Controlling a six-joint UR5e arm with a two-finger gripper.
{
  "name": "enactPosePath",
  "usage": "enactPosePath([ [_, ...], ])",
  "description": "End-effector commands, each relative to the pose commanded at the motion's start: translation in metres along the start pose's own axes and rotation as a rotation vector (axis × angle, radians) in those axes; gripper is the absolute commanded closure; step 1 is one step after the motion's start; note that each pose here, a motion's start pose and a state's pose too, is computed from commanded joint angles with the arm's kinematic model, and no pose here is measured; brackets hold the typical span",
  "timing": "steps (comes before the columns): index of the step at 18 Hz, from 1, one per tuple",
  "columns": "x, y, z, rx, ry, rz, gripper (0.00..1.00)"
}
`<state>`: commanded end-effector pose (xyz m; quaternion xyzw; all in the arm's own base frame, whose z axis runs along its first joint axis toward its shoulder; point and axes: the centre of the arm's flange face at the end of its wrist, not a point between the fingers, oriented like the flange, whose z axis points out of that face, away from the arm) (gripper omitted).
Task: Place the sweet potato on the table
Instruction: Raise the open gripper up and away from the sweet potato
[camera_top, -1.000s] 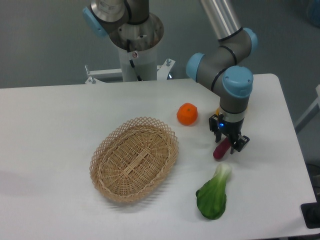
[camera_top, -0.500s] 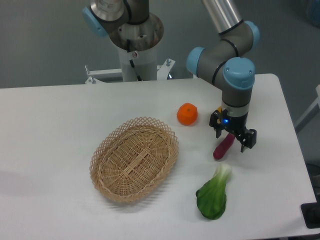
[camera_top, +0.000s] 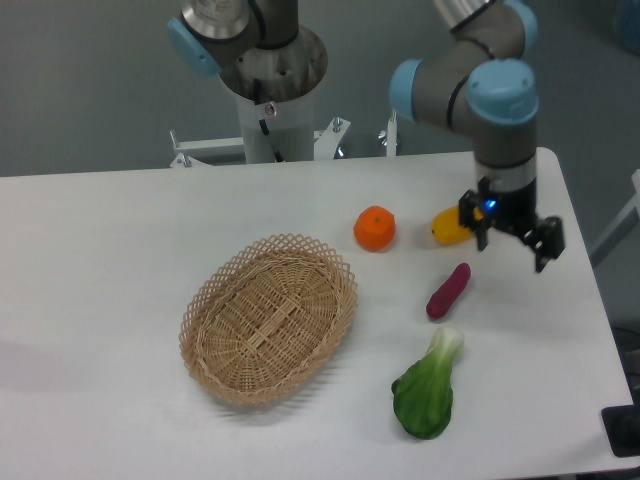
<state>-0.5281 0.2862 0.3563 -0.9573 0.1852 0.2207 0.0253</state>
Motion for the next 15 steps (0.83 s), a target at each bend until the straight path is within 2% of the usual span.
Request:
enactPosePath([
  [3,-0.008,0.027,-0.014,0.016,0.003,0.063,0.00],
  [9,-0.017,0.085,-0.030,0.071,0.120,0.224,0.00],
  [15,-0.029,0.095,-0.045,0.084,0.150,0.255,0.00],
])
